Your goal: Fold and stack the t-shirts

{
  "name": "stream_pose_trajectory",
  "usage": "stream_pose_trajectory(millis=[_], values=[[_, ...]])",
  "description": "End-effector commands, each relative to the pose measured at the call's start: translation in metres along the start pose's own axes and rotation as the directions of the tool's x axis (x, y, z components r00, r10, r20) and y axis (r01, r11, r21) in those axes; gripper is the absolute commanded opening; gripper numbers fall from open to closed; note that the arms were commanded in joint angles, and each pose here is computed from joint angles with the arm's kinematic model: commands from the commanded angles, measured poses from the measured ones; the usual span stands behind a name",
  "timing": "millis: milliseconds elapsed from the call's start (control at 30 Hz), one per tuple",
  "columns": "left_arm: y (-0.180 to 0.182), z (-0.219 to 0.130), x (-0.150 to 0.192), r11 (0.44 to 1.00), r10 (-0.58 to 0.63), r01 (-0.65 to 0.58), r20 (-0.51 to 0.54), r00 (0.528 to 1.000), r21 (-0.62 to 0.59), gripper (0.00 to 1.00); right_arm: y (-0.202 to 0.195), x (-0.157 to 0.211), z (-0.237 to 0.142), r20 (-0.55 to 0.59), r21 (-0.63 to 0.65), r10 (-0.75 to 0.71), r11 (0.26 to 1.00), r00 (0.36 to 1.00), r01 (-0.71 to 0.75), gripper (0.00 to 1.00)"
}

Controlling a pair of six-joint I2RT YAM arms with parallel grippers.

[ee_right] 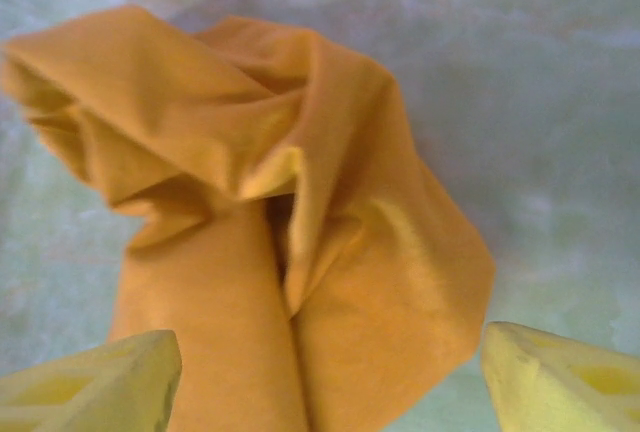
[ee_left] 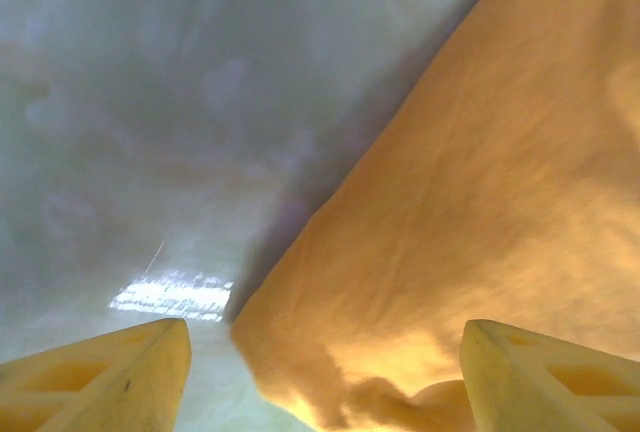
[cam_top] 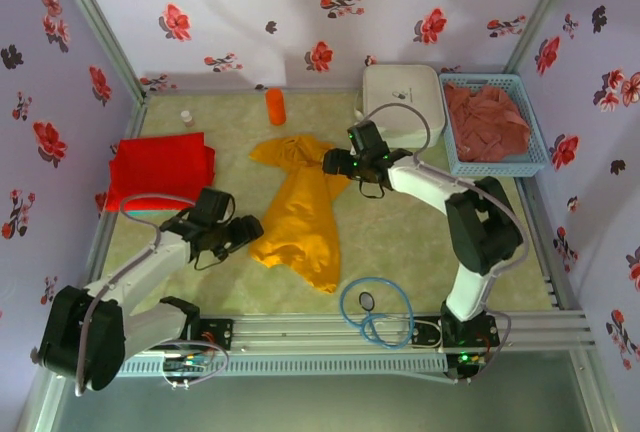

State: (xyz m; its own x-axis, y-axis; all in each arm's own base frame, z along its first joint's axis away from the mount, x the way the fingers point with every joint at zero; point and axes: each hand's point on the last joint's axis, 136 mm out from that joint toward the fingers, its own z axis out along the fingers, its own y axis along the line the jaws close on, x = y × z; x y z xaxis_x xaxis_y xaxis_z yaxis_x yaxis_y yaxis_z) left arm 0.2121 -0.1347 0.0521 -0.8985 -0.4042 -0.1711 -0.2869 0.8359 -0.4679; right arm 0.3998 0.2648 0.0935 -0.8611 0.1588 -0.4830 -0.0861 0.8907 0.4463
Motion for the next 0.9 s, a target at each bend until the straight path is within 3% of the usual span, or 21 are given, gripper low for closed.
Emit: stream_pose_trajectory(millis=[0, 300, 600, 733, 867], values=[[-0.001, 0.001, 0.012, 0.997, -0.061, 0.062, -0.013, 0.998, 0.038, 0.7, 0.012, -0.015, 0.015, 0.01, -0.076, 0.056, 0.996, 0.998, -0.056, 0.76], [0.006, 0.018, 0.041, 0.987, -0.138, 0.141, -0.042, 0.989, 0.076, 0.68, 0.003, -0.007, 0.054, -0.045, -0.063, 0.125, 0.99, 0.991, -0.128, 0.65], [0.013, 0.031, 0.036, 0.992, -0.123, 0.123, -0.011, 0.992, 0.032, 0.69, -0.011, 0.002, 0.057, -0.059, -0.006, 0.126, 0.992, 0.99, -0.126, 0.54], [0.009, 0.039, 0.031, 0.991, -0.128, 0.128, 0.001, 0.992, 0.041, 0.58, -0.015, 0.004, 0.054, -0.05, 0.006, 0.128, 0.992, 0.99, -0.128, 0.38], [0.001, 0.044, 0.023, 0.991, -0.126, 0.125, 0.017, 0.992, 0.054, 0.4, -0.018, 0.002, 0.044, -0.035, 0.024, 0.115, 0.993, 0.993, -0.114, 0.13]])
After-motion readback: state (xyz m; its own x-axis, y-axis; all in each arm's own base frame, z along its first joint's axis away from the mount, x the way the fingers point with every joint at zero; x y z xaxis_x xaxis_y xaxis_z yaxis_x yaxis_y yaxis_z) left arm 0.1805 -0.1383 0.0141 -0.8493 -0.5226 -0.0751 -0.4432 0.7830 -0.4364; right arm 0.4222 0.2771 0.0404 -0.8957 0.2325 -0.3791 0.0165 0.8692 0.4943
